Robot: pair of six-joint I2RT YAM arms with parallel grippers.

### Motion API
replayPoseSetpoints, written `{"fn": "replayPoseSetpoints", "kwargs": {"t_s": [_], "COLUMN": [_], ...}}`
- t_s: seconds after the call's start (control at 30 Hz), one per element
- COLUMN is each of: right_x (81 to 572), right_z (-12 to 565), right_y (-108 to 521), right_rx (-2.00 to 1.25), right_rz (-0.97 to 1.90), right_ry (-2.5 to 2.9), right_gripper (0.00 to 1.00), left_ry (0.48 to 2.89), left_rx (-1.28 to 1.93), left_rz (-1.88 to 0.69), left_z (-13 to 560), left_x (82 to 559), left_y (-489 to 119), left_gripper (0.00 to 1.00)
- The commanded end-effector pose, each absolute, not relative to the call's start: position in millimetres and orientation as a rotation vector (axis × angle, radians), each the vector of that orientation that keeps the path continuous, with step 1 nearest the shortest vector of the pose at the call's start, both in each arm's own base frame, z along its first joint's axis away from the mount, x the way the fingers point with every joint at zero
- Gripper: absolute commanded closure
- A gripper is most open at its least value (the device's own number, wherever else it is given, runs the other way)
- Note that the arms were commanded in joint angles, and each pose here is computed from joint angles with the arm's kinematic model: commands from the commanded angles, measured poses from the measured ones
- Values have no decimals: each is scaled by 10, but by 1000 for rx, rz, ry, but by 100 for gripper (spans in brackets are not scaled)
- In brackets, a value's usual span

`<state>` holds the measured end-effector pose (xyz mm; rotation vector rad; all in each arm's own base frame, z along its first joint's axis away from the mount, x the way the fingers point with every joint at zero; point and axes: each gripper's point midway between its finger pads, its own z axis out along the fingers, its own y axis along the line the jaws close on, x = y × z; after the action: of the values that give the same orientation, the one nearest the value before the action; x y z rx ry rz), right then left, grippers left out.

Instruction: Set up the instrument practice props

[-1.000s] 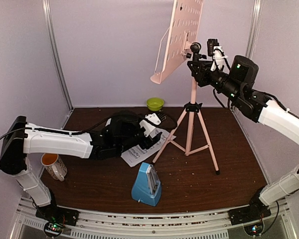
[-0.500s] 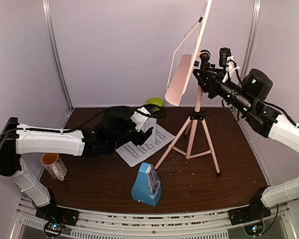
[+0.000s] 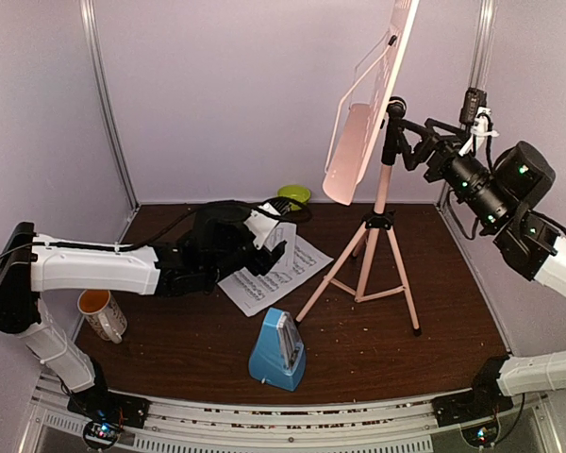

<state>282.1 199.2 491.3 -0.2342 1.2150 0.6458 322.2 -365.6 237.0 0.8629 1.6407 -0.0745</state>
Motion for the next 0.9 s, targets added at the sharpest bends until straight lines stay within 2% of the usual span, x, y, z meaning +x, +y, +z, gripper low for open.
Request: {"fn": "replayPoseSetpoints", "kwargs": {"t_s": [0.0,0.37,0.53,0.8,0.87], "right_x": [2940,2937,2997,3024,3043], "right_z": [4619,4120,3997,3912,3898], "right_y": [1825,1847,1900,2072,2071], "right_rx": [-85,38,127,246,263], "right_rz": [546,441,345,203,156], "right_ry": [1345,1463,1503,1520,1517], "right_gripper": [1,13,22,47,56], "left_ry": [1630,1642,1647,1655,1657], "left_rx": [813,811,811,814,815], "left_rz": [-87,-88,-87,-75,-72], "left_z": [2492,2468,2467,2461,2457], "left_x": [3262,3336,3362,3405,3409], "left_y": [-3597,-3568,-3554,-3531,-3524], "left_gripper": [27,27,27,27,27]}}
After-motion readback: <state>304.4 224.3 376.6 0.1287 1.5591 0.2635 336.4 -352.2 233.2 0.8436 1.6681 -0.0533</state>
